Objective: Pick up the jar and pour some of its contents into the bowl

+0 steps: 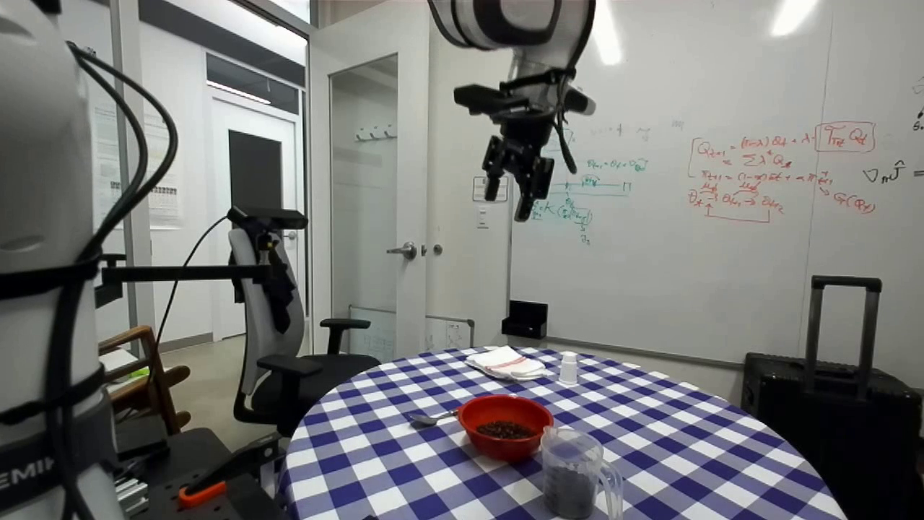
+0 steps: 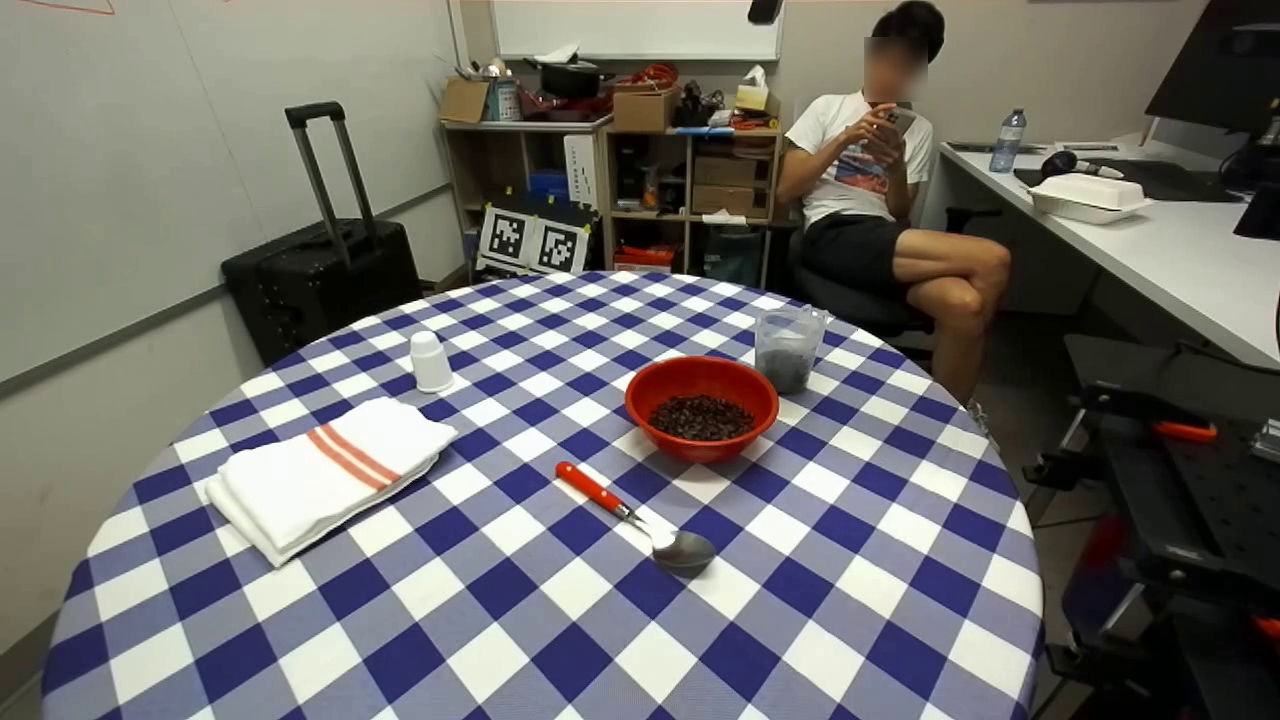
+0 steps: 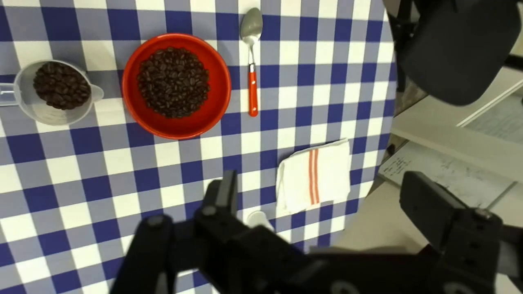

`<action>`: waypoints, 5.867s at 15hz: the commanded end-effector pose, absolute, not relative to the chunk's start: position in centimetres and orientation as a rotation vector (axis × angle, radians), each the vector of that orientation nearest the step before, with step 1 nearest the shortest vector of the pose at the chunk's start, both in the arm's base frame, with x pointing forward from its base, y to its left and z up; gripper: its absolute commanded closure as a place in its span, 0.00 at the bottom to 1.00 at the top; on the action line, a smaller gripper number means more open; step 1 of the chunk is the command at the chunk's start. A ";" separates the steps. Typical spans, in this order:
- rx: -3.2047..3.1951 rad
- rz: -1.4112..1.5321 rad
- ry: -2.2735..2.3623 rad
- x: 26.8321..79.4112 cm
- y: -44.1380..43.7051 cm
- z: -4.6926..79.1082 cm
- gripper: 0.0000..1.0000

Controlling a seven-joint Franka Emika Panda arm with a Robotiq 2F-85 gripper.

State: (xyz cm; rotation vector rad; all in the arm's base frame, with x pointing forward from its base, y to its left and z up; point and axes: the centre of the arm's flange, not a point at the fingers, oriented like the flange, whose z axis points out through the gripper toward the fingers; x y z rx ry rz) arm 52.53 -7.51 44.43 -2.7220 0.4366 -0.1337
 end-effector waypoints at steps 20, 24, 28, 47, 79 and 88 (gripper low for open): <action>-2.078 0.359 2.055 42.8 -14.0 23.3 0.00; -1.852 0.349 2.252 40.2 -15.5 22.1 0.00; -1.626 0.224 2.402 40.3 -17.6 21.8 0.00; -1.571 -0.140 2.599 45.2 -20.9 18.8 0.00; -1.757 0.004 2.572 48.0 -23.3 13.2 0.93; -1.948 -0.053 2.471 51.6 -22.2 17.4 0.93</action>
